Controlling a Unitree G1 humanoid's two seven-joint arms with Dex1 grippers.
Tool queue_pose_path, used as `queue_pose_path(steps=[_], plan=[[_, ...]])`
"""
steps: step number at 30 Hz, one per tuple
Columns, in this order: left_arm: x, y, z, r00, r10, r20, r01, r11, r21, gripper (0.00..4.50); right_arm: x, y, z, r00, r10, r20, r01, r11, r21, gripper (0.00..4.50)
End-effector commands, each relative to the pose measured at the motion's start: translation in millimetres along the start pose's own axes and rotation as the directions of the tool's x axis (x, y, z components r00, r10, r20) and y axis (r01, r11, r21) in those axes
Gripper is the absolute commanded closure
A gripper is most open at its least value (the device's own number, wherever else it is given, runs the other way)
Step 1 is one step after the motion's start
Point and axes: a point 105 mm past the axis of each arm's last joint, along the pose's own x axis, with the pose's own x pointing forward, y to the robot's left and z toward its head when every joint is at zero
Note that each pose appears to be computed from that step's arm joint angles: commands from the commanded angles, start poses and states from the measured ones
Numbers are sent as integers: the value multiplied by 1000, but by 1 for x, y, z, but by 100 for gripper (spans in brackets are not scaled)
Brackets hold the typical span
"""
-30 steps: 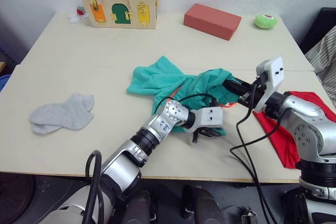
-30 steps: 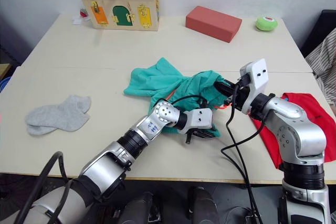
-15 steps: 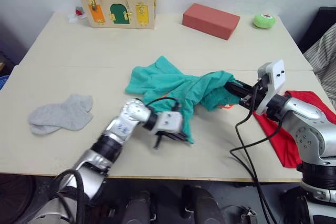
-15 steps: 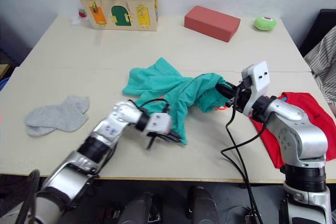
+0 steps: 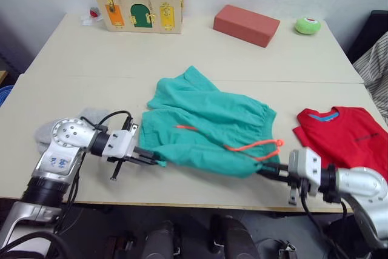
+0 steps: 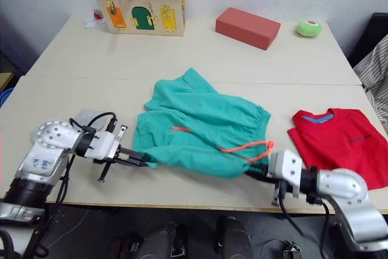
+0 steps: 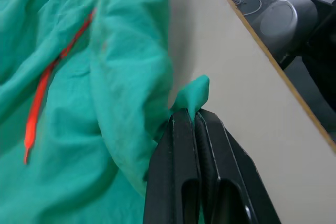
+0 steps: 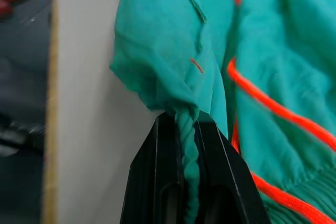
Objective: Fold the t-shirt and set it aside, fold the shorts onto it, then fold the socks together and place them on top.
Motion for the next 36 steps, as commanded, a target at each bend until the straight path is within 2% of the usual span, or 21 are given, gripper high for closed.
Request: queue_pose_path(steps=[1,7,9,10,14,16,21,24,25,29,32,36], plan=[[-8,-5,0,997,83,-1,-83,997,-12,448,1,7,-5,1000,-12,-19,11,999,-45,450],[-14,-26,-15,988,153,-29,-155,976,-150,448,5,8,-10,998,-66,-13,66,998,-12,450],[-15,-24,-10,971,238,-22,-237,948,-211,448,7,9,-8,998,-64,3,64,998,0,450],[-15,-24,-7,966,258,-21,-256,940,-225,405,9,9,-8,998,-63,7,63,998,2,450],[-18,-26,4,935,354,-10,-343,898,-274,308,11,8,-6,998,-65,22,65,998,8,450],[-22,-27,6,915,402,-22,-388,865,-319,243,11,9,-5,998,-61,27,61,998,10,450],[-19,-51,21,870,492,-29,-438,744,-504,102,12,8,-2,997,-67,43,66,998,22,450],[-16,-65,25,881,470,-58,-429,740,-519,18,13,10,-2,997,-59,50,57,998,29,450],[-16,-66,22,873,480,-84,-449,727,-520,4,14,10,-2,997,-57,52,56,998,32,450],[-12,-64,10,824,540,-171,-545,676,-495,4,16,11,-2,997,-45,64,42,998,35,450],[-2,-64,3,822,528,-214,-567,720,-401,4,17,9,-1,996,-52,76,50,998,39,450],[3,-58,-15,786,551,-282,-619,707,-342,4,18,11,-2,996,-42,76,40,998,39,450]])
